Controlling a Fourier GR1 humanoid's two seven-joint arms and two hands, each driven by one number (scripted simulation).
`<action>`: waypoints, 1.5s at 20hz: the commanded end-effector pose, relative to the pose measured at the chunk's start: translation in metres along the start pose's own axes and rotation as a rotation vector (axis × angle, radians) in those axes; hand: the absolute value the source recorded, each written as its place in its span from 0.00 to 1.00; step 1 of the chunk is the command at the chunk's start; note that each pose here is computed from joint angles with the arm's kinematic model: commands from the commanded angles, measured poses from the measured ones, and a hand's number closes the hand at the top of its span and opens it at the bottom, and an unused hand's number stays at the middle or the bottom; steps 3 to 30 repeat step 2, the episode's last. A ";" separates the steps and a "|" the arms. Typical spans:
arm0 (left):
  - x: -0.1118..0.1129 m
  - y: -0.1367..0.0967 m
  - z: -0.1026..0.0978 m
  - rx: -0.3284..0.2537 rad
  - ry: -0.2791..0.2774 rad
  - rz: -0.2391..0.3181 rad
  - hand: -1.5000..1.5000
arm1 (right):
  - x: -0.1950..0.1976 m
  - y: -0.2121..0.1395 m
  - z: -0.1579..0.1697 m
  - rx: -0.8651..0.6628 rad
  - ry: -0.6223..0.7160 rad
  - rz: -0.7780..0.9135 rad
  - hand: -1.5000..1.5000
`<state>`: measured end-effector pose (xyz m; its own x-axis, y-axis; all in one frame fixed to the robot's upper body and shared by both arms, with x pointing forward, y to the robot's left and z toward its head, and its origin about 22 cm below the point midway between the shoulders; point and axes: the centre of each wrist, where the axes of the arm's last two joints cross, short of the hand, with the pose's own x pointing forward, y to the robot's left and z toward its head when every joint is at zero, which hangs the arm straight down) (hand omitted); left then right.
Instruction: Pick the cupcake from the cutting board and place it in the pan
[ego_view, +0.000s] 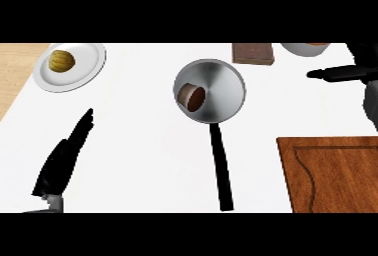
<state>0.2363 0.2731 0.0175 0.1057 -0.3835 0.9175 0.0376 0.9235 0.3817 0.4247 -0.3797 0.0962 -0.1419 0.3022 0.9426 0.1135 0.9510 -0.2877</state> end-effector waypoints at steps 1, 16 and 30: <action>0.003 -0.006 -0.003 0.015 0.011 0.013 0.50 | -0.008 -0.018 0.010 0.038 -0.008 0.004 0.00; -0.007 -0.003 -0.002 -0.003 0.020 -0.007 0.50 | -0.004 -0.041 0.014 0.051 0.019 0.015 0.00; -0.007 -0.003 -0.002 -0.003 0.020 -0.007 0.50 | -0.004 -0.041 0.014 0.051 0.019 0.015 0.00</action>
